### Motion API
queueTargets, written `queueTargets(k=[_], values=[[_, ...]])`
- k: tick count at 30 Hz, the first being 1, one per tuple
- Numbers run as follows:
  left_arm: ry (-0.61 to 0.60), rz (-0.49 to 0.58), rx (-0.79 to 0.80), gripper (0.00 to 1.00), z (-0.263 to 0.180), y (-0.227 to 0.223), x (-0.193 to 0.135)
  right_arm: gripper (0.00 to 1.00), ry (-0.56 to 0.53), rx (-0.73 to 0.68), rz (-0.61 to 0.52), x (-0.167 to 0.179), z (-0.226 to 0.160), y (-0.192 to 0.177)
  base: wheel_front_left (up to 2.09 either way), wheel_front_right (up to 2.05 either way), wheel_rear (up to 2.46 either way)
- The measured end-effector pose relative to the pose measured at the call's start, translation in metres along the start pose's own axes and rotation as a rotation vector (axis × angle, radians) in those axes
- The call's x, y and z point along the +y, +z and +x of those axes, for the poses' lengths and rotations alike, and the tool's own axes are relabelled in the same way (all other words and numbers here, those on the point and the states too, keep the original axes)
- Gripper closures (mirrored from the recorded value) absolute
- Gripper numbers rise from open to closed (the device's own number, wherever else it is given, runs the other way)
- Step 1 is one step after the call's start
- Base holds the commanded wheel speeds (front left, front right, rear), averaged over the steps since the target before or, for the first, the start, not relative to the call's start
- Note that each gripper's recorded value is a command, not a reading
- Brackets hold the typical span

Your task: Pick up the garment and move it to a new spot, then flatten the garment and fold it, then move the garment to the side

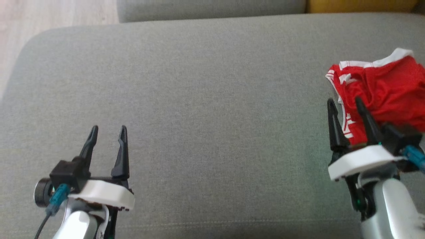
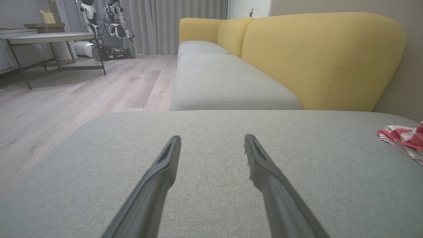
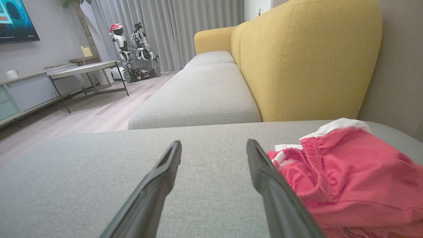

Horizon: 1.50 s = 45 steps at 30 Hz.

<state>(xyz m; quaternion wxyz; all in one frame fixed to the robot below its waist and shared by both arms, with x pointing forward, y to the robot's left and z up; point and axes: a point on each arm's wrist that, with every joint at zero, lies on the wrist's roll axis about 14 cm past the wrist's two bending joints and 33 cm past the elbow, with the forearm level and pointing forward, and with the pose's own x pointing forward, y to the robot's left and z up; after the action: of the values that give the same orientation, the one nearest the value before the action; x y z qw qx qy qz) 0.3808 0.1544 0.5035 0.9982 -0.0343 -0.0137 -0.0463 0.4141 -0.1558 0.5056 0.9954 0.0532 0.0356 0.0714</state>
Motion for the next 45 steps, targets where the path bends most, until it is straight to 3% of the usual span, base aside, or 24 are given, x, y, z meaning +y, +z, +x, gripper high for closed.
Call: queueTargets(k=[20,45], values=[[0.0,0.02,-0.006,0.0,-0.038,0.005,-0.002,0.0,-0.02,0.0,-0.007,0.002,-0.052,0.005,0.0,0.0,0.0],[0.011,0.04,0.008,0.0,-0.04,0.003,0.002,0.0,-0.012,0.0,-0.008,0.005,-0.052,0.008,0.0,0.0,0.0]])
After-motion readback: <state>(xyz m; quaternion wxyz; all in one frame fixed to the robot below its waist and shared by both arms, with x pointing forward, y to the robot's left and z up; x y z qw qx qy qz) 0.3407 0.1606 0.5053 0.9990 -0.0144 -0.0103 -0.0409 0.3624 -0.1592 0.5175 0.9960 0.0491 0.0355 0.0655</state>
